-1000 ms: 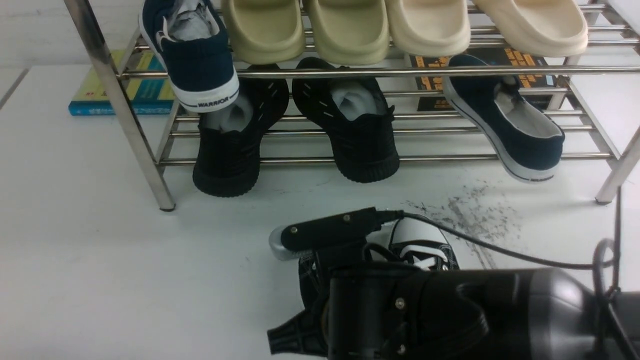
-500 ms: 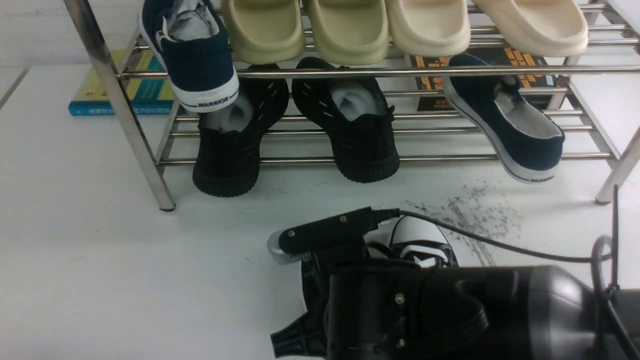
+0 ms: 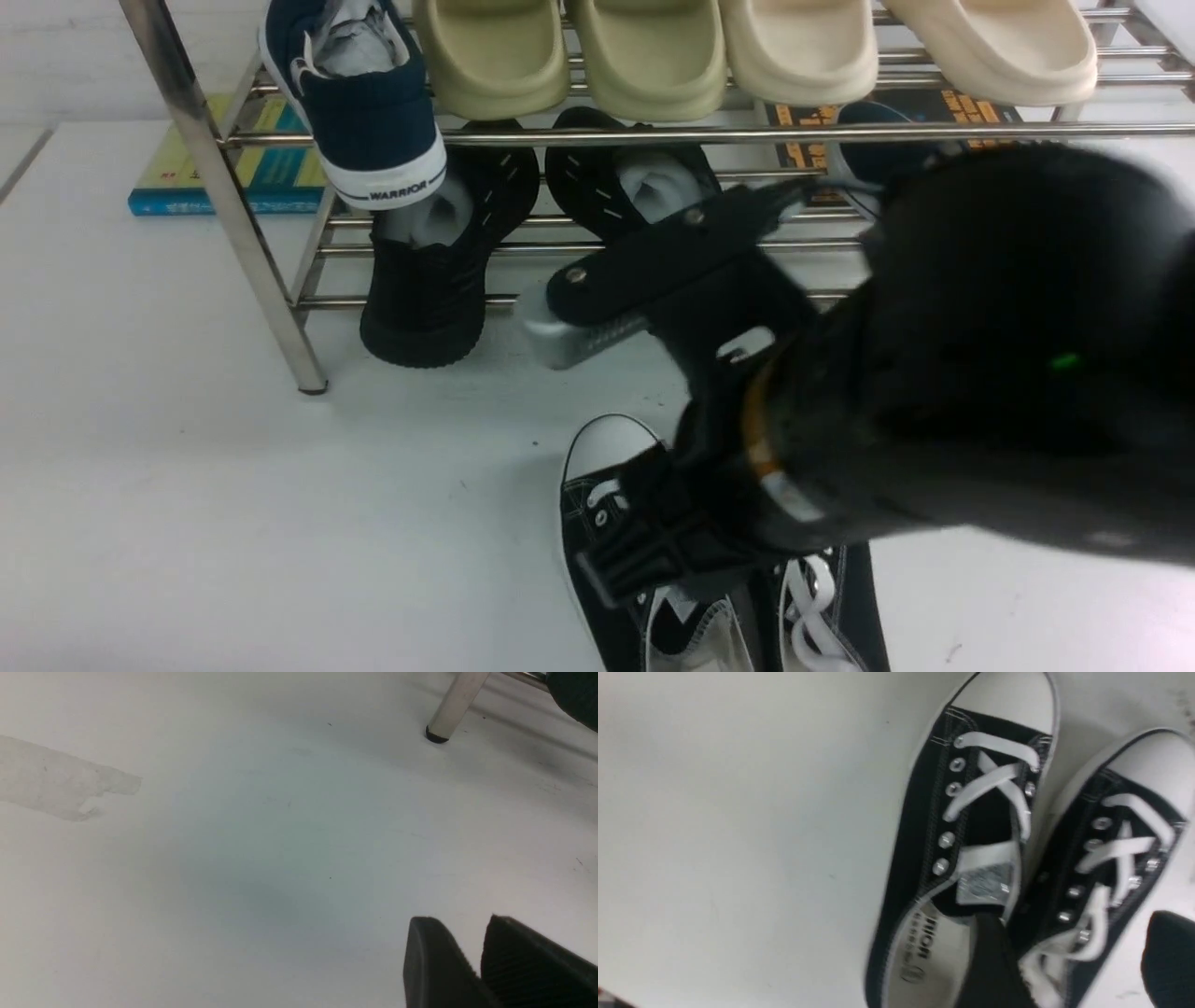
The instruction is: Take the shoes off the shelf with your hand on the white table.
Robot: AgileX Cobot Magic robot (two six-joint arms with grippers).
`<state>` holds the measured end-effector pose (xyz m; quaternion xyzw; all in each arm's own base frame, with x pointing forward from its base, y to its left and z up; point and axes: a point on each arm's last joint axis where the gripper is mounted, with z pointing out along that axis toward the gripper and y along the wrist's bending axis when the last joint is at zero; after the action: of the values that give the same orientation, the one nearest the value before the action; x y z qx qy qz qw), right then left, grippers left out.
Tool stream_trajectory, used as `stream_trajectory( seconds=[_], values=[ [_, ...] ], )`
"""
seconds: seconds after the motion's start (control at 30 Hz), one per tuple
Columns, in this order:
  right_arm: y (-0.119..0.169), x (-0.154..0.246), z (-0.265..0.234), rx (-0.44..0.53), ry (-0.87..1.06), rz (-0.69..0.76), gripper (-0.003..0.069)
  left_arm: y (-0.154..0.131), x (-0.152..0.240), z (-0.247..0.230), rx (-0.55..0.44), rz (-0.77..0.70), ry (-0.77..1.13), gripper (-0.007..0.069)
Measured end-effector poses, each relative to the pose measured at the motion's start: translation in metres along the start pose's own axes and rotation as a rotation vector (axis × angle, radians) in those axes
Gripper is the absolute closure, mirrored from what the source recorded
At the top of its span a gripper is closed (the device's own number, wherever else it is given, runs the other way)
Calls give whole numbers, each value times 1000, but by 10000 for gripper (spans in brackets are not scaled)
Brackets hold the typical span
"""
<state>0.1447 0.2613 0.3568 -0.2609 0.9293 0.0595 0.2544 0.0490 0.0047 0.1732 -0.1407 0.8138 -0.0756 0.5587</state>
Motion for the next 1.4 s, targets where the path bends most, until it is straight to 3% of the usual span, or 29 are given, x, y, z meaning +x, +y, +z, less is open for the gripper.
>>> stream_trajectory(
  seconds=[0.13,0.2,0.3,0.4,0.53,0.7,0.97,1.17,1.4],
  values=[
    [-25,7,-51,-36,-89,-81,351,0,0,0,0,0,0,431],
    [-40,15,-79,-67,-155,-95,438,0,0,0,0,0,0,431],
    [-64,30,-119,-119,-261,-71,582,0,0,0,0,0,0,431],
    [-95,55,-161,-183,-381,-17,668,0,0,0,0,0,0,431],
    [-135,103,-190,-254,-497,65,675,0,0,0,0,0,0,431],
    [-166,173,-163,-309,-630,80,675,0,0,0,0,0,0,431],
    [-140,202,-83,-480,-854,-1,673,0,0,0,0,0,0,431],
    [-124,208,-49,-534,-874,-46,670,0,0,0,0,0,0,431],
    [-121,212,-37,-529,-861,-64,666,0,0,0,0,0,0,431]
  ],
)
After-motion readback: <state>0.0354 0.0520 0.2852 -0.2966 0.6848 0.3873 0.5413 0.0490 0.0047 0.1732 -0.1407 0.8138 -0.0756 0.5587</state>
